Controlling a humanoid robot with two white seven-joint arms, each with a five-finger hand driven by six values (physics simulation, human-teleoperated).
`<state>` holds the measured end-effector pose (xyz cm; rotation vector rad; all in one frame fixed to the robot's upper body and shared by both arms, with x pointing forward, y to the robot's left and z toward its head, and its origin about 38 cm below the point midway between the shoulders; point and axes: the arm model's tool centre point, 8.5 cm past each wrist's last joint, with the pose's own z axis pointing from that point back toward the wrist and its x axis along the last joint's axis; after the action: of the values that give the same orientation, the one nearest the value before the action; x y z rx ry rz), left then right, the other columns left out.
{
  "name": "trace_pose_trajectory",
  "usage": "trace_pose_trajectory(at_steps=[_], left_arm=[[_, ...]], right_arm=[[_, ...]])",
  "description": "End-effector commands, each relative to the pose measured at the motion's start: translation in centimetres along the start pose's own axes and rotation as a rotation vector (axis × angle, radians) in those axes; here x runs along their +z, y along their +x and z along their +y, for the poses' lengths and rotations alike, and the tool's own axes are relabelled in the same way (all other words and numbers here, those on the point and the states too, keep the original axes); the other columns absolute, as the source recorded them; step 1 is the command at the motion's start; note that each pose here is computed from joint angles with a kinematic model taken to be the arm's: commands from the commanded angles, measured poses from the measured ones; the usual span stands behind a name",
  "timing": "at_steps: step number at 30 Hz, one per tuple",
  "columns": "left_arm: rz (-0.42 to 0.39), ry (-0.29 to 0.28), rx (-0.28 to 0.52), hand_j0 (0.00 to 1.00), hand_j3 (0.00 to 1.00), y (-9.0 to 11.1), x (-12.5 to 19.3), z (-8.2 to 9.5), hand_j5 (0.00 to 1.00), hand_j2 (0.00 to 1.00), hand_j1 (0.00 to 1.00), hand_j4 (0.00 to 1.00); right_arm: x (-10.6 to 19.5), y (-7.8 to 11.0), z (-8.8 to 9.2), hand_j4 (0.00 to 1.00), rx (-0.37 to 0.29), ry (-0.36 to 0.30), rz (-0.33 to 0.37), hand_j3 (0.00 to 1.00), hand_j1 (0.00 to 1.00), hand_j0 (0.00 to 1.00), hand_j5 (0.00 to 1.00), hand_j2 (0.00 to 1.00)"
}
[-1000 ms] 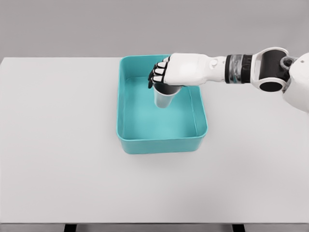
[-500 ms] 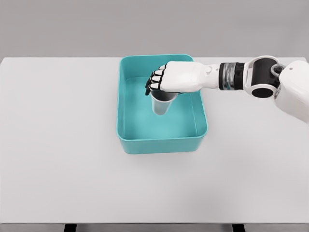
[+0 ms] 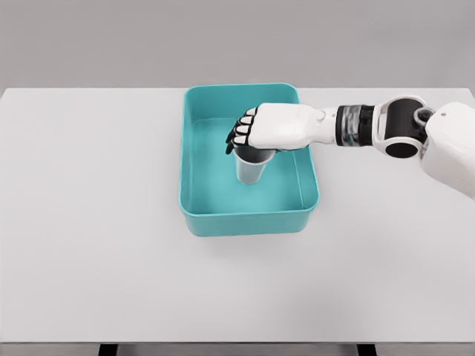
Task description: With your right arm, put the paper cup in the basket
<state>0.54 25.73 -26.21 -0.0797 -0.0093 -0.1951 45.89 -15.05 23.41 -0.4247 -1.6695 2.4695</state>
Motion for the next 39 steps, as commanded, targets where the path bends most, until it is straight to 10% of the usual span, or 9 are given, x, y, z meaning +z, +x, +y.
trace_pose_trajectory(at_steps=[1, 12, 39], left_arm=[[0.000, 0.000, 0.002, 1.00, 1.00, 0.0, 0.0, 0.0, 1.00, 1.00, 1.00, 1.00], [0.000, 0.000, -0.001, 1.00, 1.00, 0.0, 0.0, 0.0, 1.00, 1.00, 1.00, 1.00], [0.000, 0.000, -0.001, 1.00, 1.00, 0.0, 0.0, 0.0, 1.00, 1.00, 1.00, 1.00]], right_arm=[[0.0, 0.0, 0.0, 0.68, -0.004, -0.003, 0.002, 0.68, 0.68, 0.68, 0.68, 0.68], [-0.1, 0.2, 0.4, 1.00, -0.014, -0.001, -0.003, 1.00, 1.00, 1.00, 1.00, 1.00], [2.0, -1.1, 0.1, 1.00, 0.004, 0.016, 0.043, 1.00, 1.00, 1.00, 1.00, 1.00]])
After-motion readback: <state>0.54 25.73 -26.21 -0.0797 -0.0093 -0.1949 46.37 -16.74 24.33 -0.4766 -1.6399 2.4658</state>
